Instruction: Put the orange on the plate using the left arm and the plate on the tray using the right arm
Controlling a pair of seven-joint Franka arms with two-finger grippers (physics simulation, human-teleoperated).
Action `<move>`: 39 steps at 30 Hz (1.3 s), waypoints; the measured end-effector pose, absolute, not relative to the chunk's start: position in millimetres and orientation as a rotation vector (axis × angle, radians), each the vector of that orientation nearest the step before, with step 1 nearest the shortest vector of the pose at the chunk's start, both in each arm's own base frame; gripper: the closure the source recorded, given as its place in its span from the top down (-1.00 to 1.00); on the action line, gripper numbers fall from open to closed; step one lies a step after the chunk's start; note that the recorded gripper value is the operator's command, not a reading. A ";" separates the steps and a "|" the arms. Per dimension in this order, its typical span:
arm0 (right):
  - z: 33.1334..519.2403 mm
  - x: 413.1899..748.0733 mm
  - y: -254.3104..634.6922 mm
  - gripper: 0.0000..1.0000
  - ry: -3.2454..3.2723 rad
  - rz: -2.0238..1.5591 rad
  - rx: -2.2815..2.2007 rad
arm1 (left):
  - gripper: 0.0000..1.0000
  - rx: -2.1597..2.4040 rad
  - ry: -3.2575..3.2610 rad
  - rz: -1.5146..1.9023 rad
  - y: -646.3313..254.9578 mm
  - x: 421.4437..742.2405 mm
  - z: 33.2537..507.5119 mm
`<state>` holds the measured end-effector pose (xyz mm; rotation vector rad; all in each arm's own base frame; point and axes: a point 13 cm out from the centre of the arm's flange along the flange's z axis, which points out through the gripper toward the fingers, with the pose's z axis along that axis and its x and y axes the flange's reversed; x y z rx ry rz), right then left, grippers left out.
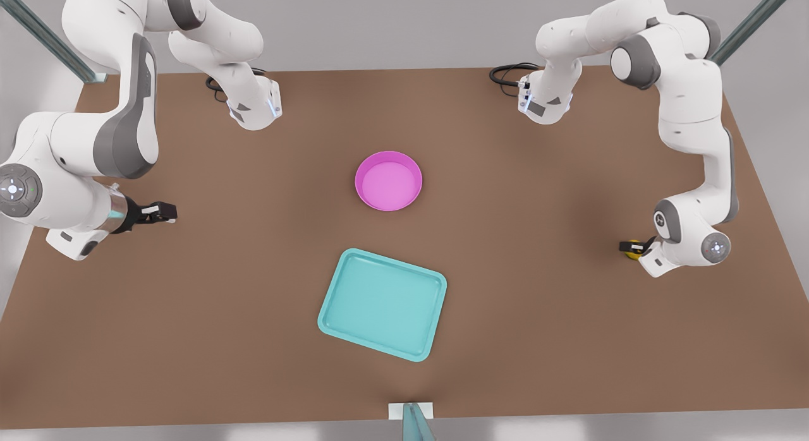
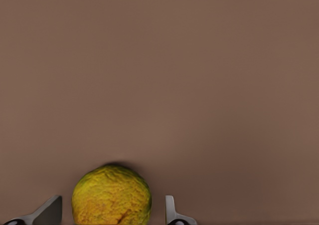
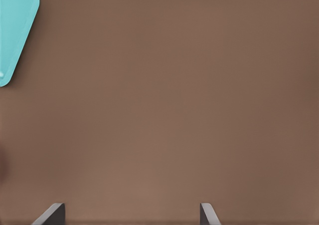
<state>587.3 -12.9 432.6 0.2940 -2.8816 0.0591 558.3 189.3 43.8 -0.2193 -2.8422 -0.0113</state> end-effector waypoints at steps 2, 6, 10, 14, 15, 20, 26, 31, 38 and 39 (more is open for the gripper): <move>432.4 587.3 -12.4 1.00 -2.882 0.056 0.295 | 1.00 -0.238 -2.838 -0.008 189.3 557.6 40.2; 431.6 587.2 -11.5 1.00 -2.880 0.050 0.297 | 0.49 -0.270 -2.833 -0.006 189.4 557.0 35.7; 431.1 587.3 -11.2 1.00 -2.879 0.048 0.298 | 0.49 -0.297 -2.834 -0.006 189.1 557.9 31.9; 431.4 587.4 -11.0 1.00 -2.880 0.048 0.299 | 0.35 -0.317 -2.843 -0.010 189.4 561.2 35.4; 431.5 587.5 -10.9 1.00 -2.880 0.047 0.299 | 0.35 -0.321 -2.846 -0.012 189.3 562.7 37.2; 428.3 587.2 -14.6 1.00 -2.875 0.037 0.288 | 0.39 -0.455 -2.891 -0.034 127.7 607.0 94.4; 425.3 586.2 -37.3 1.00 -2.874 0.027 0.234 | 0.39 -0.959 -2.841 0.012 -208.1 613.6 163.6; 417.8 587.3 -36.9 1.00 -2.862 0.025 0.236 | 0.39 -1.130 -2.727 0.119 -450.5 490.1 166.6; 415.1 587.2 -36.8 1.00 -2.857 0.023 0.238 | 0.41 -0.843 -2.682 0.195 -555.2 380.3 145.3; 413.8 587.4 -36.1 1.00 -2.855 0.018 0.238 | 0.41 -0.788 -2.679 0.193 -559.0 373.2 137.9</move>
